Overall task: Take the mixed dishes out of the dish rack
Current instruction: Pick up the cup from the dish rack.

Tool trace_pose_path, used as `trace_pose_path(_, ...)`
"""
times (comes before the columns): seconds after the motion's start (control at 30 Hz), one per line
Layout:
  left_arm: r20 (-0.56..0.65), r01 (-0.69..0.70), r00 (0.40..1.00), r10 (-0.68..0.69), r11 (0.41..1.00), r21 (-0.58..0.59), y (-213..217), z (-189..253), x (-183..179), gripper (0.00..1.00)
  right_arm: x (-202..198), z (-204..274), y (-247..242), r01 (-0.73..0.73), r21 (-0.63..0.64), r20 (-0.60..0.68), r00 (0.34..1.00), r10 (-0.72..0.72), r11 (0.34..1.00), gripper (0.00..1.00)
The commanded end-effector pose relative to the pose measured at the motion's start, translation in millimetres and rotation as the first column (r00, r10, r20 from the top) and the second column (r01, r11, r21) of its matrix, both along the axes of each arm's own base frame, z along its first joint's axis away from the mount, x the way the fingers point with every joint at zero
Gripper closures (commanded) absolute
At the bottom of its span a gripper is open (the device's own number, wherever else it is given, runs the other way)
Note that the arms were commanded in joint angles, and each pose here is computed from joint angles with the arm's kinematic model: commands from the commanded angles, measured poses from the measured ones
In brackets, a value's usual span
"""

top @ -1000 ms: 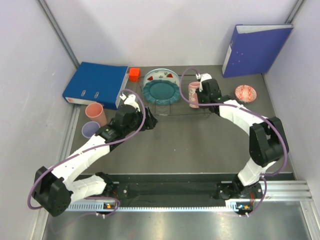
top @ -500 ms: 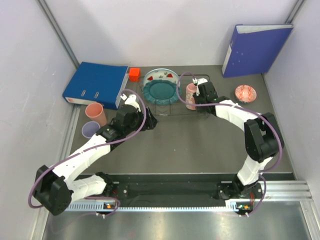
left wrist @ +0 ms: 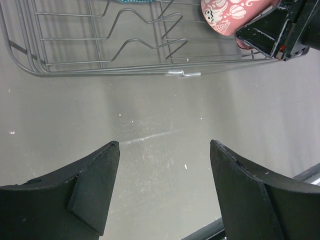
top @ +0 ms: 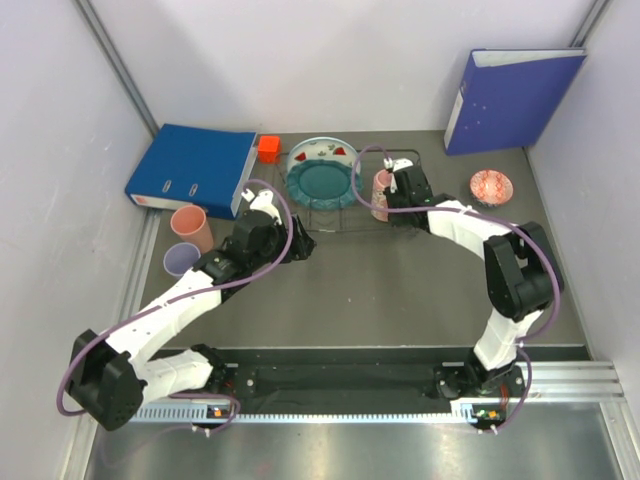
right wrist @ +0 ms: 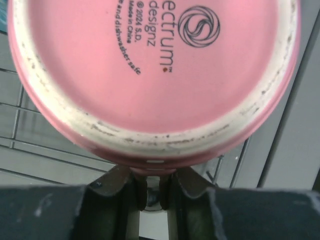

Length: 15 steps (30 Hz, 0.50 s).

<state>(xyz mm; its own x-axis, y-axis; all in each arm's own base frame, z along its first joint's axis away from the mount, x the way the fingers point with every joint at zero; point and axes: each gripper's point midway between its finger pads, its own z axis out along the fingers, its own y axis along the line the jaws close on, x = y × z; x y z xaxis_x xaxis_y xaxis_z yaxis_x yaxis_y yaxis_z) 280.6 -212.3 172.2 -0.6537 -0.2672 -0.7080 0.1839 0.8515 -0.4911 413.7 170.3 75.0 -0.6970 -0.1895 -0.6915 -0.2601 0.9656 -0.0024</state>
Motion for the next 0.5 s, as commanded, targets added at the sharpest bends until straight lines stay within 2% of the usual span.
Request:
trace_pose_path(0.0, 0.028, 0.007, 1.000, -0.006, 0.999, -0.031, -7.6, 5.7, 4.5, 0.23, -19.2, -26.4, -2.7, -0.006, -0.025, -0.079, 0.997, 0.004, 1.000, 1.00)
trace_pose_path(0.17, 0.029, 0.004, 1.000, -0.003, 1.000, -0.026, -6.9, 5.5, 5.2, 0.23, -15.0, -7.5, -4.6, 0.012, -0.020, -0.029, 1.000, -0.013, 1.000, 1.00)
trace_pose_path(0.47, 0.031, -0.007, 0.999, 0.007, 1.000, -0.021, -5.9, 5.0, 7.5, 0.23, -3.7, 59.2, -15.4, 0.075, -0.009, 0.119, 0.990, -0.074, 0.997, 1.00)
